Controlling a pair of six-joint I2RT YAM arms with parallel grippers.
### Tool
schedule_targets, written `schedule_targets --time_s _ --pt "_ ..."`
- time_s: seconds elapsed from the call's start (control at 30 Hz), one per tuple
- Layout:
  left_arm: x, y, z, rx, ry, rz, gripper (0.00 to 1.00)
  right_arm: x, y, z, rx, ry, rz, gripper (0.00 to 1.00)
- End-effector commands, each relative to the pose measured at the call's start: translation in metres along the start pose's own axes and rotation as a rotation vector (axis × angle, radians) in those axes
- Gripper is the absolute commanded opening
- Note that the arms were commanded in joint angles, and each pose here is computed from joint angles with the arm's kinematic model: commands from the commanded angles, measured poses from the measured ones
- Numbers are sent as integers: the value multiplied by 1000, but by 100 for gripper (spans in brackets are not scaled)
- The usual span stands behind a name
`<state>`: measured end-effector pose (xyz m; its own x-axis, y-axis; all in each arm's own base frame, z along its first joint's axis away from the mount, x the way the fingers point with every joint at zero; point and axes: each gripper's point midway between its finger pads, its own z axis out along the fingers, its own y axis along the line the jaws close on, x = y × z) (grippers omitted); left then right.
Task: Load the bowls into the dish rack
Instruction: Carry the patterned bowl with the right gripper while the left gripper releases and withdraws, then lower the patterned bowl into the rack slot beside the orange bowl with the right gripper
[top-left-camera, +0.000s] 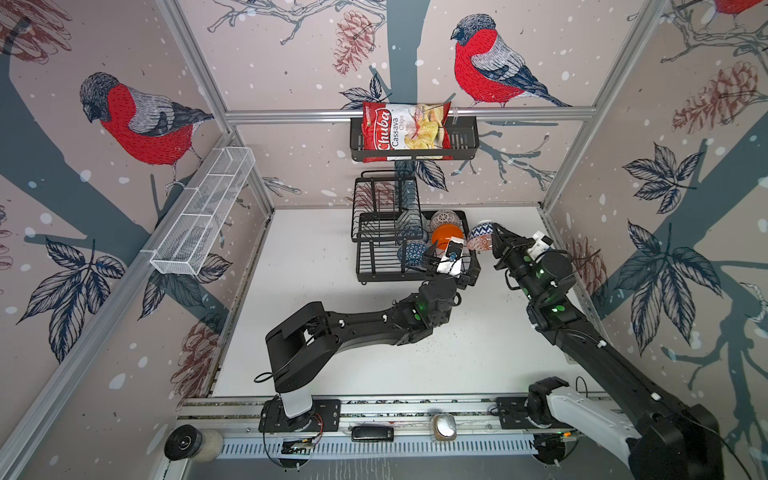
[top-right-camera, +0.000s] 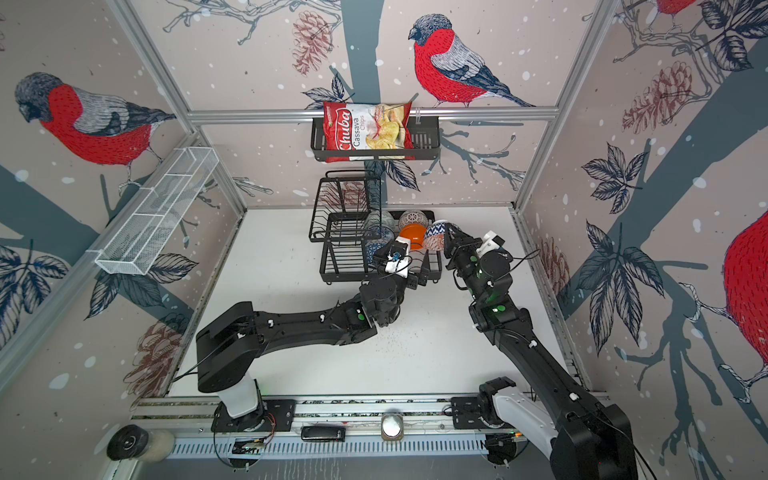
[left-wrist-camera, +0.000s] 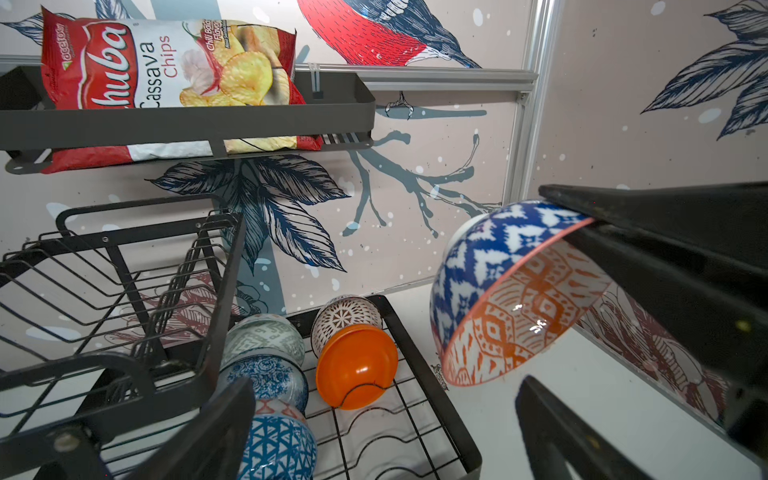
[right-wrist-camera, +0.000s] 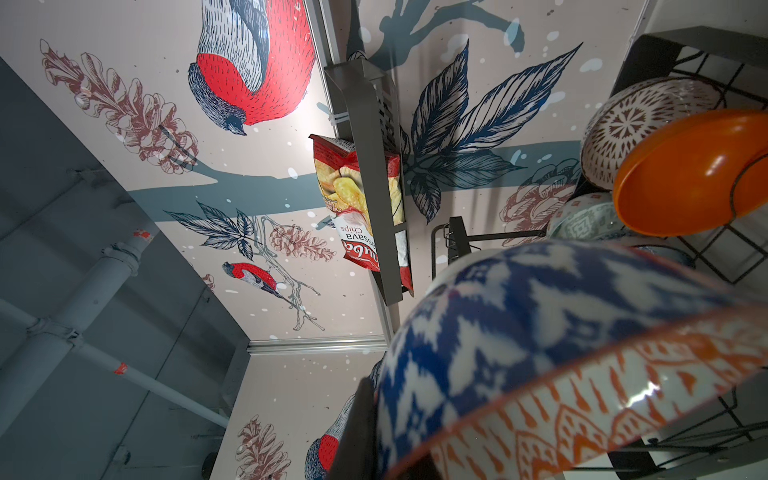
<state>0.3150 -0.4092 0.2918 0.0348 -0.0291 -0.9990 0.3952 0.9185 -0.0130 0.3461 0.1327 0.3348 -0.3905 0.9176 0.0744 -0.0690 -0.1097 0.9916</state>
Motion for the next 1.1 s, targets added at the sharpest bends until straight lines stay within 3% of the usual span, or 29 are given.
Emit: schedule_targets --time_s 0.0,0.37,0.7,1.07 --pt "5 -6 -5 53 51 -10 98 -3 24 3 -92 -5 -18 0" --pt "-15 -2 -21 211 172 -27 98 -26 13 15 -51 -19 -87 0" --pt "-27 40 2 325 357 -124 98 -24 -15 21 23 42 -311 0" --pt "-19 61 3 366 373 -154 98 -2 -34 30 -31 114 -435 0"
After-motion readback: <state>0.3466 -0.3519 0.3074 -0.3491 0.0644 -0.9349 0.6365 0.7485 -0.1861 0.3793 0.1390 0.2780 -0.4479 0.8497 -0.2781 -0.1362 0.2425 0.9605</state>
